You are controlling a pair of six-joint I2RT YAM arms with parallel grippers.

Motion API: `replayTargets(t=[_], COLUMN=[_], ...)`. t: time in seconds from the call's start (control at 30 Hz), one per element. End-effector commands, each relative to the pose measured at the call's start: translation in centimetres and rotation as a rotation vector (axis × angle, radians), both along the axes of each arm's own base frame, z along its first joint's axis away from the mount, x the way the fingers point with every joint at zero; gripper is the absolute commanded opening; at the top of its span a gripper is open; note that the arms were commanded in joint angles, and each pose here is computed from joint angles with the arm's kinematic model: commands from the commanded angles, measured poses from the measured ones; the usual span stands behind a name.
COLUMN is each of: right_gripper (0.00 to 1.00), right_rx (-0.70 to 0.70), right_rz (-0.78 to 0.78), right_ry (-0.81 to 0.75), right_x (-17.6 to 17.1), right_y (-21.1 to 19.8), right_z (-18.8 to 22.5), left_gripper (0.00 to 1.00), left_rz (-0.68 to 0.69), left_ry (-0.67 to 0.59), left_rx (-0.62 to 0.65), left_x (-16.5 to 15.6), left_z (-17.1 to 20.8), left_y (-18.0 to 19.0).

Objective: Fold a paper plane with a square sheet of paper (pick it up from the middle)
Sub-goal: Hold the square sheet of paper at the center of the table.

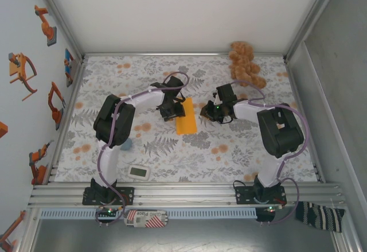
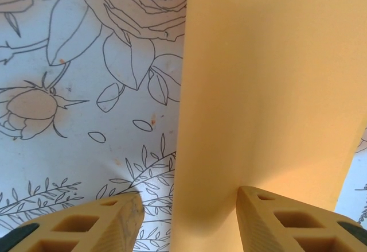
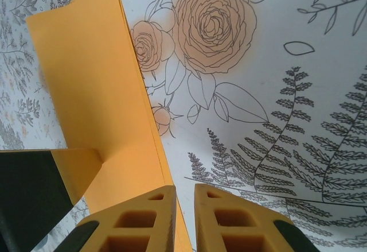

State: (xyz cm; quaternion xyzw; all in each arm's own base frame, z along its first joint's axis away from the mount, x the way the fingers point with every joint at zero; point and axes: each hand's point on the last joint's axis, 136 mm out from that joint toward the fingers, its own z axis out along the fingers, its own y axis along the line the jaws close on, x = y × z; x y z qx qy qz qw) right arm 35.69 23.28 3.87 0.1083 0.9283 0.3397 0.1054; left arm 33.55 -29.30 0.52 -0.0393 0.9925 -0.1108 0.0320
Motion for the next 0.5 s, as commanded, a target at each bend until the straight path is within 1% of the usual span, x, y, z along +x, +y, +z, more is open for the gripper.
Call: replayTargets(t=[0.0, 0.23, 0.47], right_gripper=[0.16, 0.16, 0.16], right_rx=[-0.009, -0.003, 0.0], right_rz=[-0.014, -0.012, -0.008], right_ry=[-0.01, -0.002, 0.004], right_x=[0.24, 0.07, -0.1], right_y=[-0.47, -0.41, -0.35], right_z=[-0.16, -0.44, -0.62], left_gripper=[0.51, 0.51, 0.52], left_rz=[-0.028, 0.044, 0.054], left_ry=[0.266, 0.285, 0.297], left_rx=[0.241, 0.233, 0.209], left_x=[-6.68, -6.85, -6.9], left_z=[-11.52, -11.84, -11.91], left_y=[4.7, 4.5, 3.93])
